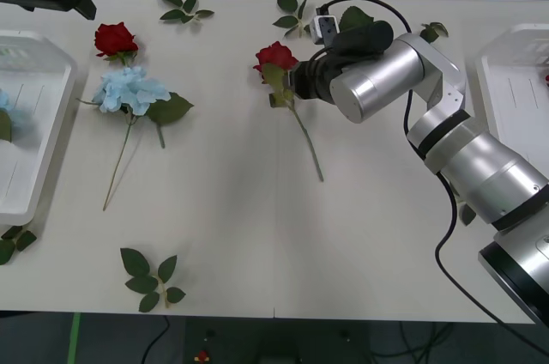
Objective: Place the red flowers into the right box and the blue flowers into the left box. If a person shows an open palm, hand one flower to the person first, then continue sorting.
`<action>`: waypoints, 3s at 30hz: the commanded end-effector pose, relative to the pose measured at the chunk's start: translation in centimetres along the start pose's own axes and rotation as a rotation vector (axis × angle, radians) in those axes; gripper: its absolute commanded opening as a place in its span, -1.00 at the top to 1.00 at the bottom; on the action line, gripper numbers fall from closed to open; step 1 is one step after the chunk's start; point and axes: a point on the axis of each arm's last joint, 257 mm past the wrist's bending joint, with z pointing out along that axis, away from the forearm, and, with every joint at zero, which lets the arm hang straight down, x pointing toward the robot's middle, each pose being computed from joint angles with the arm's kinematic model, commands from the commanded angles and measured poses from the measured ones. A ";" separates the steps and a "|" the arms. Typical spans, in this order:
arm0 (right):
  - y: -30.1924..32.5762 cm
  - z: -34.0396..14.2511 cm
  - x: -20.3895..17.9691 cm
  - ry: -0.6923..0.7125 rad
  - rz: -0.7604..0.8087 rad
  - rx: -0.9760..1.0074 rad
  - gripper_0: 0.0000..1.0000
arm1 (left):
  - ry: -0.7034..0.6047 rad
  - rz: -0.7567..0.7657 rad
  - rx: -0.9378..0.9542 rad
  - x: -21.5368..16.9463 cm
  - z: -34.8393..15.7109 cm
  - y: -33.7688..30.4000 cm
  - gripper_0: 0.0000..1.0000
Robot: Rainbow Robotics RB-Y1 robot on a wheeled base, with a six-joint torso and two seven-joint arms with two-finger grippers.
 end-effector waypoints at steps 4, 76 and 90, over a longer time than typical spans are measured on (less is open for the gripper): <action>4.1 1.8 -3.4 -0.066 0.014 0.006 -1.00 | -0.113 0.053 0.066 4.3 1.9 -0.6 -0.61; -1.6 2.3 -3.4 -0.040 -0.011 0.097 1.00 | -0.275 0.103 0.044 15.5 24.9 -4.2 -0.64; -5.1 -3.6 -6.0 0.039 0.025 0.067 1.00 | -0.265 0.096 0.048 16.0 25.3 -4.2 -0.56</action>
